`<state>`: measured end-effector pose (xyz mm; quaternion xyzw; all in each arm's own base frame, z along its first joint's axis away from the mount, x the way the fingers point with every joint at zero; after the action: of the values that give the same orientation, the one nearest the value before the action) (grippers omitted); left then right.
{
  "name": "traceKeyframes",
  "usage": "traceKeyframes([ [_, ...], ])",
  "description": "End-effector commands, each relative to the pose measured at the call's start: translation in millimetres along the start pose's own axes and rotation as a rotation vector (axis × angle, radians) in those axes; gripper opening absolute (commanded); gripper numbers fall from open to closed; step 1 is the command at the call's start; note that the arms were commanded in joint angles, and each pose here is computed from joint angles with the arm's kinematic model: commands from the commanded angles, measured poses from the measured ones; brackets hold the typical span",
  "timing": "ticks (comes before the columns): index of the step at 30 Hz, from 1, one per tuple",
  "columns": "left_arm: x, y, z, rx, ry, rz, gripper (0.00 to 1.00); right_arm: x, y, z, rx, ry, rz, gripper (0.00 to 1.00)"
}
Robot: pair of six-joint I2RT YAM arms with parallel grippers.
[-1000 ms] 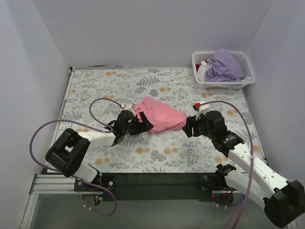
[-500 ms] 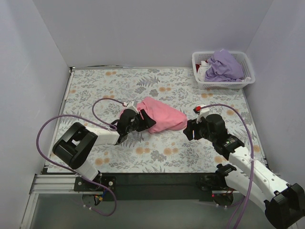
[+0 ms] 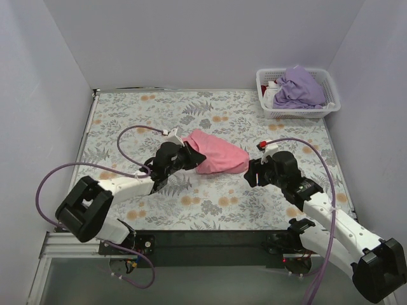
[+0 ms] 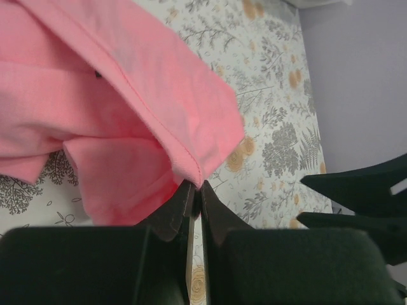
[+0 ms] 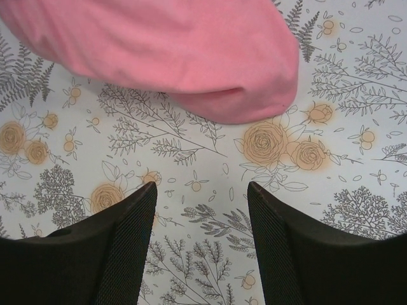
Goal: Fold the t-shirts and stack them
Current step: Flatten the tshirt out
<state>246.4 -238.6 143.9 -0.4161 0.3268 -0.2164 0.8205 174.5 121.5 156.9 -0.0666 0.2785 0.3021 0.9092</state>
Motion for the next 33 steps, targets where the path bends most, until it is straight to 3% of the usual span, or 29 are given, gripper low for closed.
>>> traceKeyframes([
  [1,-22.2,-50.1,34.8,0.084,-0.117,-0.078,0.00,5.5,-0.4,7.5,0.011,-0.026,-0.009,0.66],
  [4,-43.5,-77.0,60.8,0.162,-0.217,-0.061,0.00,12.1,-0.7,7.3,0.012,-0.015,-0.005,0.70],
  [10,-63.5,-101.3,75.3,0.249,-0.224,-0.073,0.00,31.5,-1.6,5.1,0.021,0.000,0.005,0.81],
  [19,-74.0,-135.3,99.6,0.285,-0.281,-0.081,0.00,60.1,5.9,-8.2,0.043,-0.065,0.104,0.81],
  [27,-122.3,-201.6,165.7,0.435,-0.533,0.001,0.00,56.8,4.5,-5.1,0.012,-0.130,0.094,0.78],
  [30,-137.0,-196.8,178.8,0.451,-0.641,0.093,0.00,57.5,6.4,1.1,-0.003,-0.140,0.120,0.78],
  [33,-140.0,-178.9,180.0,0.474,-0.662,0.187,0.00,64.2,13.4,8.6,-0.021,-0.131,0.178,0.77],
])
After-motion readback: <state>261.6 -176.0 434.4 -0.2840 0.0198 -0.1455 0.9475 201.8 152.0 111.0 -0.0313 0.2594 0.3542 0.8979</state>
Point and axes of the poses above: each gripper's point midway between its finger pads, its own x axis out along the fingers, its own y axis along the line the jaws close on, z = x × y, the point moved 8 cm from there along -x, back along the fingers, and after that the axes turned 11 degrees about -x, right-handed, at the moved point
